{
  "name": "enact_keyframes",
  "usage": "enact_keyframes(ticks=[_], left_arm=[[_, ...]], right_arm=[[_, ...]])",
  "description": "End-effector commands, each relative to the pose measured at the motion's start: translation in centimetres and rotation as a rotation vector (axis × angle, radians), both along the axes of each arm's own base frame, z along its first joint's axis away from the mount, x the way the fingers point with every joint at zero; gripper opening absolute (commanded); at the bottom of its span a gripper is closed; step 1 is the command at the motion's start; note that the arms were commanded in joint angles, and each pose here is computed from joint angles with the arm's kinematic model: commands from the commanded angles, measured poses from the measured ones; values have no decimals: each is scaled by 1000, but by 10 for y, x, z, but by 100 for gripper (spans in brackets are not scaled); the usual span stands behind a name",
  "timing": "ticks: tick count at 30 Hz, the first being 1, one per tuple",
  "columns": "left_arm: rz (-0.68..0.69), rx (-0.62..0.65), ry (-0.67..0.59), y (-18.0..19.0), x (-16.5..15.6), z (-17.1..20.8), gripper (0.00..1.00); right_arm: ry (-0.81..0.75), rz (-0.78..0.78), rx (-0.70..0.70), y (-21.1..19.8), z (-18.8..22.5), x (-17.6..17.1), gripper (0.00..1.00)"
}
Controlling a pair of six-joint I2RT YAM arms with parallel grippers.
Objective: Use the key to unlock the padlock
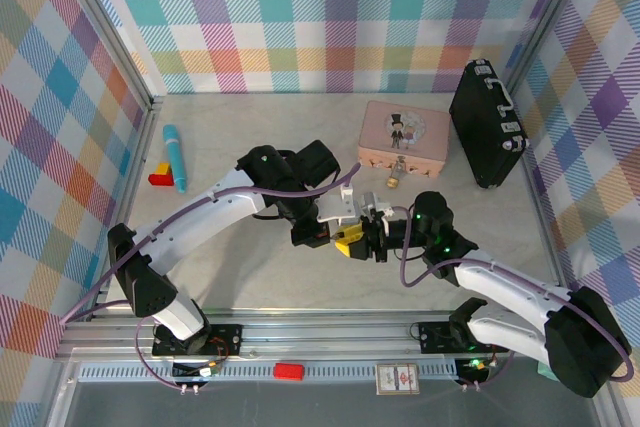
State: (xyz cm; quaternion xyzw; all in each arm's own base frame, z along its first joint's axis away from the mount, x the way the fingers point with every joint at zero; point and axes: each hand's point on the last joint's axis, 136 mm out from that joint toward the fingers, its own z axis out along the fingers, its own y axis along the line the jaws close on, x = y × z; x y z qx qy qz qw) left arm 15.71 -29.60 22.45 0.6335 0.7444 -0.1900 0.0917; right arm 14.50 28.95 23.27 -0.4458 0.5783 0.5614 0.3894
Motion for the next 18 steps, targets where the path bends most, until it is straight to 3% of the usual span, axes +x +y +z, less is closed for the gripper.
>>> enact_keyframes(ticks=[1,18], left_arm=[[-34,-34,-13,-2,-7,9,0],[-32,-41,-25,-4,-5,11,0]], right_arm=[[-27,45,23,4,13,-5,23],[-13,55,-1,8,8,-4,11]])
